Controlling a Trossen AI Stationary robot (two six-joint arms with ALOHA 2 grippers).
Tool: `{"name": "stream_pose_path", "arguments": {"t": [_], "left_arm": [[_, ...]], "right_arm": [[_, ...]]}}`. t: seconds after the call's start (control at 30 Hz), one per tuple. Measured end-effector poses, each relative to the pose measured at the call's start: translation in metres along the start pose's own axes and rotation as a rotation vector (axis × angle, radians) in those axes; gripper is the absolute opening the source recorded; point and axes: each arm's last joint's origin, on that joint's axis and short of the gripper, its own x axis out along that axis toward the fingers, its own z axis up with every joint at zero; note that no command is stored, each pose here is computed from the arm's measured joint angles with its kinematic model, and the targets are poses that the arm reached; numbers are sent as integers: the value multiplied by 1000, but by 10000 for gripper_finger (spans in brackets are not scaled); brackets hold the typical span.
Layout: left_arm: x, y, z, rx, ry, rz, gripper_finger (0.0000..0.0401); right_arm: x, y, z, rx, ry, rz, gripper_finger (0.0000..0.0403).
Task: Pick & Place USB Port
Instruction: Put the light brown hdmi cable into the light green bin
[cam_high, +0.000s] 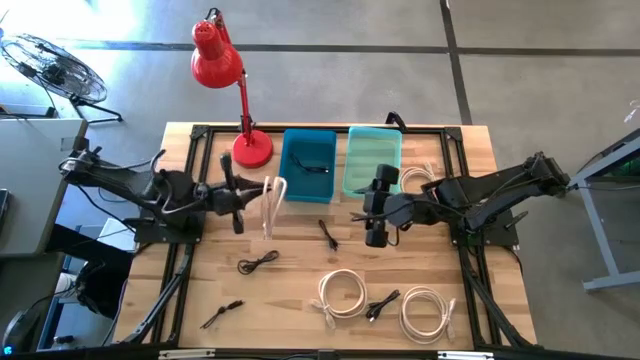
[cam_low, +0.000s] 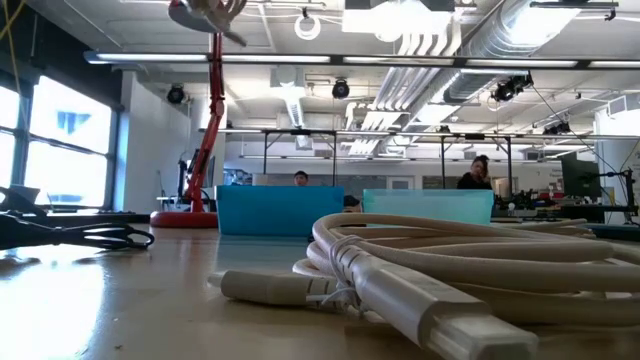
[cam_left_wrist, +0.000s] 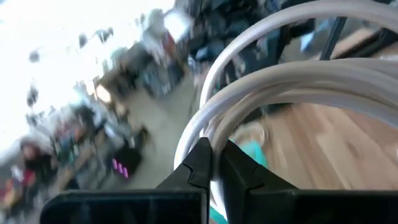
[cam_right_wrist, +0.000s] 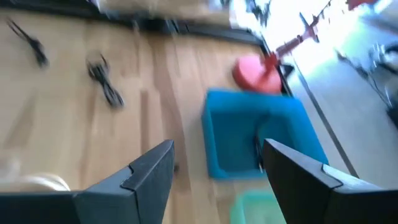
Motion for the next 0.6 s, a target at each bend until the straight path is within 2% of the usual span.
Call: {"name": "stream_pose_path", "arguments": {"t": [0.13, 0.23, 0.5, 0.6], "left_arm": [[8, -13, -5, 39, -146, 13, 8], [12, -18, -5, 64, -204, 30, 8], [38, -14, -13, 33, -319, 0, 8], [52, -9, -24, 13, -308, 5, 8]], "right_arm": [[-1, 2, 10, -11, -98, 64, 236], [1, 5, 16, -20, -150, 113, 236], [28, 22, 17, -112, -173, 150, 236], [38, 27, 18, -157, -196, 131, 236]]}}
